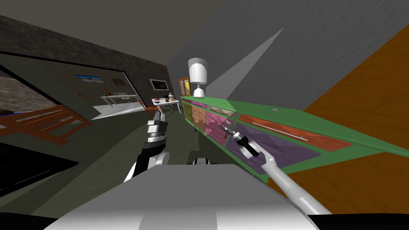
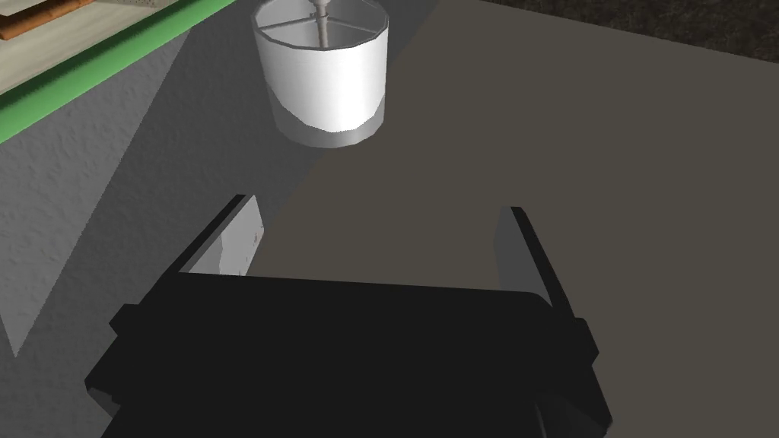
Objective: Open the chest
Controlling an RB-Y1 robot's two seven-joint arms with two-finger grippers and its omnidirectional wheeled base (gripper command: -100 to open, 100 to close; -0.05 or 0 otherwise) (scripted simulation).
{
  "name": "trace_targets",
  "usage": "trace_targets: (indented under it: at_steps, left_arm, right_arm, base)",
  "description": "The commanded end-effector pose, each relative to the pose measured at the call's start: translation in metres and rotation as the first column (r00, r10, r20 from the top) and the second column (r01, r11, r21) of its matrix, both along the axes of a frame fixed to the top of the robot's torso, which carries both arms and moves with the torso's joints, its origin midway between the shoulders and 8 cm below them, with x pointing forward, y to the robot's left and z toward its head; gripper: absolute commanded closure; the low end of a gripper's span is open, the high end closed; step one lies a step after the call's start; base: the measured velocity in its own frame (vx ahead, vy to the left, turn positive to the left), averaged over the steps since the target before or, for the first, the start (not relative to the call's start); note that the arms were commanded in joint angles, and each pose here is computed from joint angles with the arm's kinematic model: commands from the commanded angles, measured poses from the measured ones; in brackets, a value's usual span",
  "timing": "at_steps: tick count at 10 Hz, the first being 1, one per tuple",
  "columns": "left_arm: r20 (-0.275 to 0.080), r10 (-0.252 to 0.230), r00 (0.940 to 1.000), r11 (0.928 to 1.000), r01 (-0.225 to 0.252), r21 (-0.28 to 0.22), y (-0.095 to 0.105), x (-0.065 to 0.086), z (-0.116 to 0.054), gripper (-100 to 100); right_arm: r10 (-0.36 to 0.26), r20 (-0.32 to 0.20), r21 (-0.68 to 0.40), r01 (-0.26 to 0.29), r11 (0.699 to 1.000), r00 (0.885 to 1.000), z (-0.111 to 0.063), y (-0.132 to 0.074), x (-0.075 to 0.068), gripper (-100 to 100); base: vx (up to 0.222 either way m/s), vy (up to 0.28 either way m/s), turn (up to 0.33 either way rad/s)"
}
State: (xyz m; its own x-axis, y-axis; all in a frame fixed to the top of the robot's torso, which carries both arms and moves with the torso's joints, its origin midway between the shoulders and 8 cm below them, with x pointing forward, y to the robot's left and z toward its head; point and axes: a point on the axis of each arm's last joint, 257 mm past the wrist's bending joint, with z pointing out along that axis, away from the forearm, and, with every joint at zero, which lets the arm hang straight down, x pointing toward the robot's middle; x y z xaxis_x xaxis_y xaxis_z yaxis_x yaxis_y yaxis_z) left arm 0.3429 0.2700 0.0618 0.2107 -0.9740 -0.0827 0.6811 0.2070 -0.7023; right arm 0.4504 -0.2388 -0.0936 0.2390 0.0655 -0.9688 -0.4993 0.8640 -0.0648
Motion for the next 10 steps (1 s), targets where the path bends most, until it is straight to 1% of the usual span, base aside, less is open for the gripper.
trace_targets:
  at_steps: [1, 2, 3, 4, 5, 6, 7, 8, 9, 10]
  left_arm:
    - [0.000, 0.000, 1.0000, 1.0000, 0.000, 0.000, 0.000, 0.000, 0.000, 0]
    - [0.000, 0.000, 1.0000, 1.0000, 0.000, 0.000, 0.000, 0.000, 0.000, 0]
    - [0.000, 0.000, 1.0000, 1.0000, 0.000, 0.000, 0.000, 0.000, 0.000, 0]
    - [0.000, 0.000, 1.0000, 1.0000, 0.000, 0.000, 0.000, 0.000, 0.000, 0]
    - [0.000, 0.000, 1.0000, 1.0000, 0.000, 0.000, 0.000, 0.000, 0.000, 0]
    - [0.000, 0.000, 1.0000, 1.0000, 0.000, 0.000, 0.000, 0.000, 0.000, 0]
    - [0.000, 0.000, 1.0000, 1.0000, 0.000, 0.000, 0.000, 0.000, 0.000, 0]
    - [0.000, 0.000, 1.0000, 1.0000, 0.000, 0.000, 0.000, 0.000, 0.000, 0]
    - [0.000, 0.000, 1.0000, 1.0000, 0.000, 0.000, 0.000, 0.000, 0.000, 0]
    - [0.000, 0.000, 1.0000, 1.0000, 0.000, 0.000, 0.000, 0.000, 0.000, 0]
  right_arm:
    - [-0.027, 0.007, -0.118, 0.027, 0.993, 1.000, -0.013, -0.011, 0.010, -100]
    - [-0.047, 0.008, -0.210, 0.048, 0.976, 0.999, -0.023, -0.023, 0.018, -100]
    - [-0.048, 0.014, -0.218, 0.050, 0.975, 0.999, -0.023, -0.023, 0.018, -100]
    - [-0.069, 0.018, -0.309, 0.071, 0.949, 0.997, -0.033, -0.038, 0.026, -100]
    - [-0.070, 0.023, -0.317, 0.073, 0.946, 0.997, -0.033, -0.038, 0.026, -100]
    - [-0.084, 0.032, -0.401, 0.090, 0.912, 0.996, -0.040, -0.051, 0.033, -100]
    - [-0.090, 0.036, -0.413, 0.096, 0.906, 0.995, -0.042, -0.054, 0.033, -100]
    - [-0.109, 0.045, -0.496, 0.117, 0.860, 0.993, -0.049, -0.072, 0.040, -100]
    - [-0.108, 0.051, -0.503, 0.119, 0.856, 0.993, -0.049, -0.072, 0.040, -100]
    - [-0.120, 0.068, -0.582, 0.137, 0.802, 0.991, -0.053, -0.088, 0.046, -100]
  base:
    - [0.033, 0.046, 0.002]
    - [0.035, 0.054, 0.010]
    - [0.036, 0.047, 0.003]
    - [0.052, 0.051, 0.007]
    - [0.039, 0.042, 0.006]
    - [0.034, 0.060, 0.008]
    - [0.031, 0.049, 0.001]
    - [0.034, 0.046, 0.011]
    - [0.032, 0.036, 0.001]
    - [0.040, 0.041, 0.008]
